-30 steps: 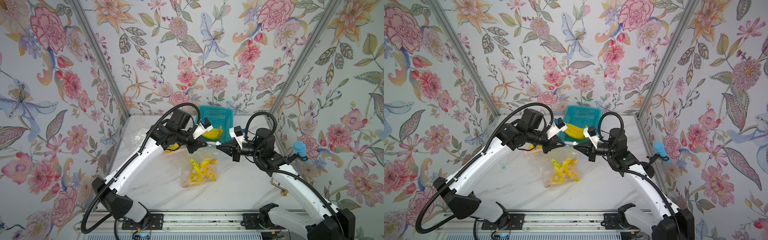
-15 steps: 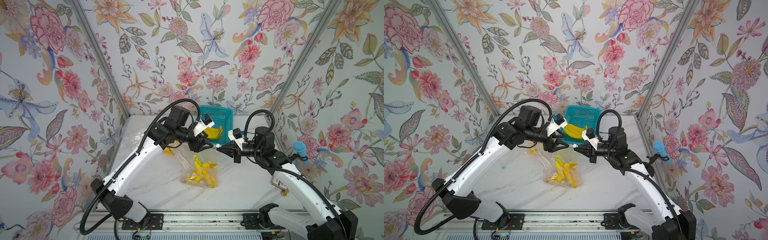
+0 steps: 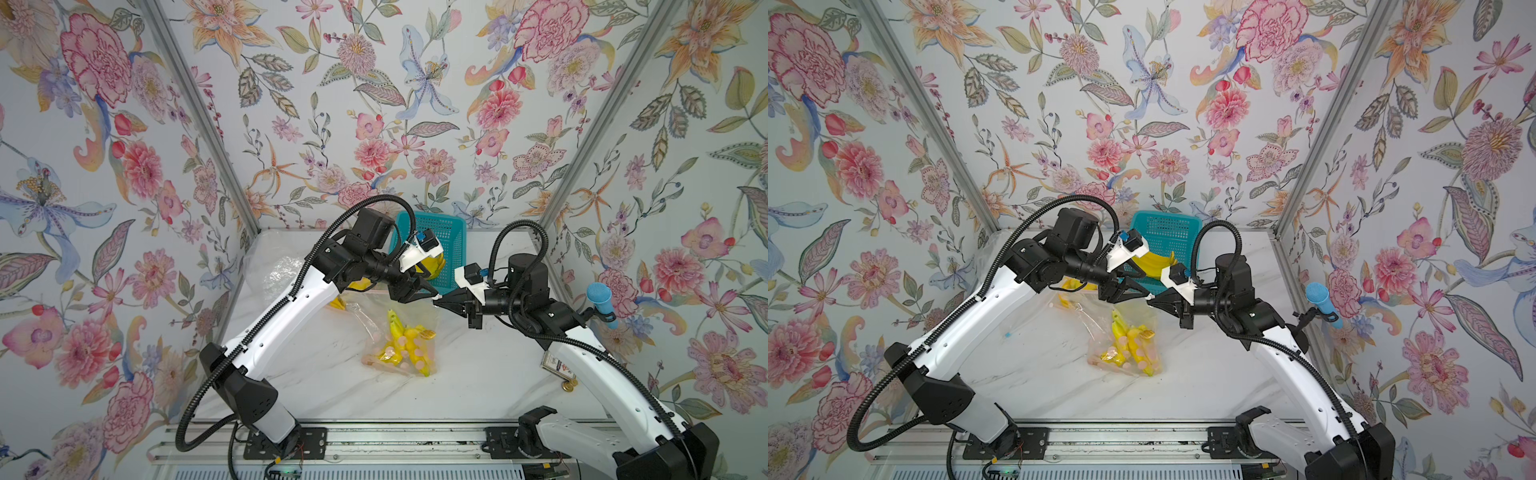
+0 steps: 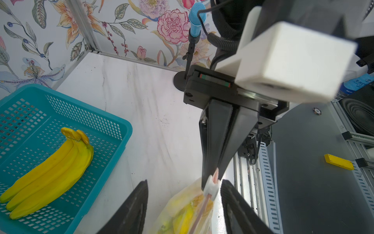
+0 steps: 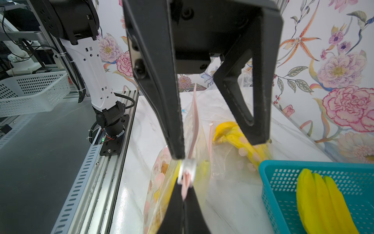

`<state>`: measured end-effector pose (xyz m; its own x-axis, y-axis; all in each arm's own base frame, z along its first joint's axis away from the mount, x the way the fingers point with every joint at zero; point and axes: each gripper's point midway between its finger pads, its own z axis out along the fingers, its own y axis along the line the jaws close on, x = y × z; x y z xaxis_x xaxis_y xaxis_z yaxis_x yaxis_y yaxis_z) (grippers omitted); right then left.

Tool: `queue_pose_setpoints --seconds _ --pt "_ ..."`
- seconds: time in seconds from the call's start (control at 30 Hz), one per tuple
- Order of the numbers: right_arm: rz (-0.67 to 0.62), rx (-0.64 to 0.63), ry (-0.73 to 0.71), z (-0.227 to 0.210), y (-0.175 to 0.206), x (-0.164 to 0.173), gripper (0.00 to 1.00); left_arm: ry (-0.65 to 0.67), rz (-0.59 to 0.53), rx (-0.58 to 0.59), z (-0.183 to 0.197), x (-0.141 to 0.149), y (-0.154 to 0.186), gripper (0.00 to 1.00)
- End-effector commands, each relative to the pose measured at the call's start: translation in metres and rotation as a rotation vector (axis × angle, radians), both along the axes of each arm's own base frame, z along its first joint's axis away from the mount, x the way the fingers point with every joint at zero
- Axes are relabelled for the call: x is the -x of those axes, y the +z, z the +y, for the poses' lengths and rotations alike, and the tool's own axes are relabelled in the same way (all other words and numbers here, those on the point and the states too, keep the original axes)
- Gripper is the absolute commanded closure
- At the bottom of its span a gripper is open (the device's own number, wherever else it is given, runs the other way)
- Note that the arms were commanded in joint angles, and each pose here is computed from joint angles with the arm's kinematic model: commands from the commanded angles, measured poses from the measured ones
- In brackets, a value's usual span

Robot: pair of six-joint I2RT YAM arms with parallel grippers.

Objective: Open the zip-top bag and take out the banana
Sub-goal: Unzip the zipper on the zipper food storage bag.

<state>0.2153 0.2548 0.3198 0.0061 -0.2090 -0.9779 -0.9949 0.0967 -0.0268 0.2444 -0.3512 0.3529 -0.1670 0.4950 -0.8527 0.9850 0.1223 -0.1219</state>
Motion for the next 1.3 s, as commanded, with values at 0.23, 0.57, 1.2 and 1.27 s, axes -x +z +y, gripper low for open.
queue_pose_setpoints --seconds 0.23,0.57,1.2,1.27 --pt "-0.037 -0.012 0.051 0.004 0.007 0.006 1.0 -0.065 0.02 0.007 -0.008 0.012 -0.004 0.43" --pt "-0.018 -0.02 0.044 0.001 0.004 0.005 1.0 -0.103 0.042 -0.006 -0.01 0.023 -0.013 0.5" --pt "0.019 -0.04 0.025 0.003 0.004 0.0 1.0 -0.104 0.033 -0.024 -0.007 0.025 -0.018 0.79" --pt "0.029 -0.039 0.016 0.003 0.003 -0.002 1.0 -0.097 0.027 -0.029 -0.006 0.024 -0.018 0.82"
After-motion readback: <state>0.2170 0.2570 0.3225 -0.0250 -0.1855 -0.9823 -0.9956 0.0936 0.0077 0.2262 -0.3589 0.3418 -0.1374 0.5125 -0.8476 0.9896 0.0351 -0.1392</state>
